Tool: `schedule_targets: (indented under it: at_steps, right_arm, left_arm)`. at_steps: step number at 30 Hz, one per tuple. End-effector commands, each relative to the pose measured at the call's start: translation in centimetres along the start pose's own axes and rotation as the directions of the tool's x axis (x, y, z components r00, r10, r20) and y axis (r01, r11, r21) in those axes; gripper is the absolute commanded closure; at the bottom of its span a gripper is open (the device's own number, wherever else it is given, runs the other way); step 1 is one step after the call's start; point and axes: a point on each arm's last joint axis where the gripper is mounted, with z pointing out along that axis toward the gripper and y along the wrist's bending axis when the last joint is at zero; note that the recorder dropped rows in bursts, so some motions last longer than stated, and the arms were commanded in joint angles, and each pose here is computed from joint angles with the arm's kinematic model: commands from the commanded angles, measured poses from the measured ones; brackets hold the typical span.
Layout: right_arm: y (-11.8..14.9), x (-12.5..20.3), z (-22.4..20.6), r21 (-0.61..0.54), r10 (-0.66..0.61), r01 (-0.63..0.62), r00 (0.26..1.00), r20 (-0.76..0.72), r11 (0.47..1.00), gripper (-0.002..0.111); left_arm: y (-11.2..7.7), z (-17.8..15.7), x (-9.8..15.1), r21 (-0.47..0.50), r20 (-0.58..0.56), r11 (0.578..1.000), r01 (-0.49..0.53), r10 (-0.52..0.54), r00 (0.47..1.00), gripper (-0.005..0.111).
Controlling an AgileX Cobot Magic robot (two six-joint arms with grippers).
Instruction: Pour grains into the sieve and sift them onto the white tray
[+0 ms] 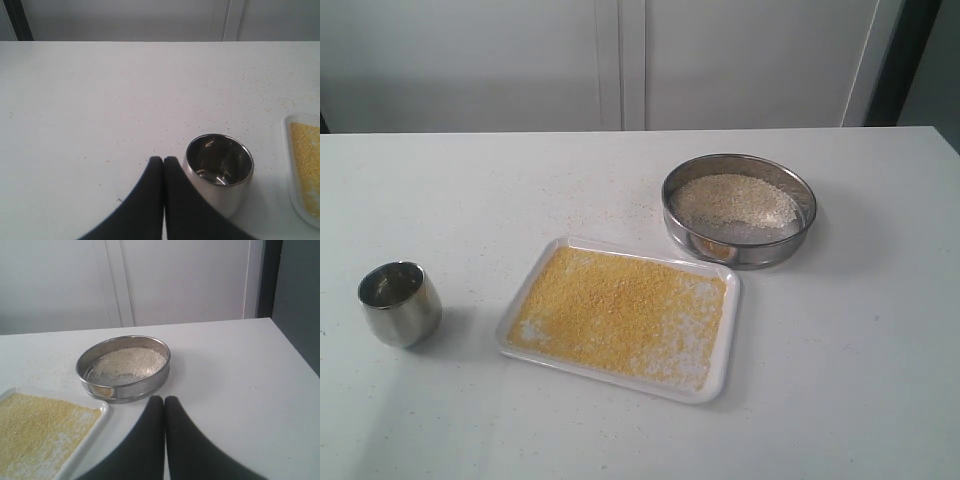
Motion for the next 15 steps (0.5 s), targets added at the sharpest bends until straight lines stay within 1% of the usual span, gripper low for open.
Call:
schedule_targets:
  at_steps: [1, 3, 5, 7, 15]
  right_arm:
    - [-0.2, 1.9, 1.0, 0.018, -0.025, 0.025, 0.999, -0.027, 1.0, 0.108]
    - [-0.3, 3.0, 1.5, 0.018, -0.025, 0.026, 0.998, -0.051, 0.999, 0.108]
    - [-0.3, 3.2, 2.0, 0.014, -0.028, 0.028, 0.999, 0.014, 0.999, 0.108]
    - [-0.3, 3.8, 2.3, 0.013, -0.029, 0.029, 0.999, 0.029, 1.0, 0.108]
    - [-0.6, 7.0, 3.3, 0.016, -0.028, 0.03, 0.997, -0.073, 0.999, 0.108]
  left_arm:
    - [0.0, -0.1, 0.1, 0.0, 0.007, 1.0, 0.003, -0.003, 1.0, 0.107]
    - [0.0, -0.1, 0.1, 0.0, 0.007, 1.0, 0.003, -0.003, 1.0, 0.107]
    - [0.0, -0.1, 0.1, 0.0, 0.007, 1.0, 0.003, -0.003, 1.0, 0.107]
    - [0.0, -0.1, 0.1, 0.0, 0.007, 1.0, 0.003, -0.003, 1.0, 0.107]
    - [0.0, -0.1, 0.1, 0.0, 0.007, 1.0, 0.003, -0.003, 1.0, 0.107]
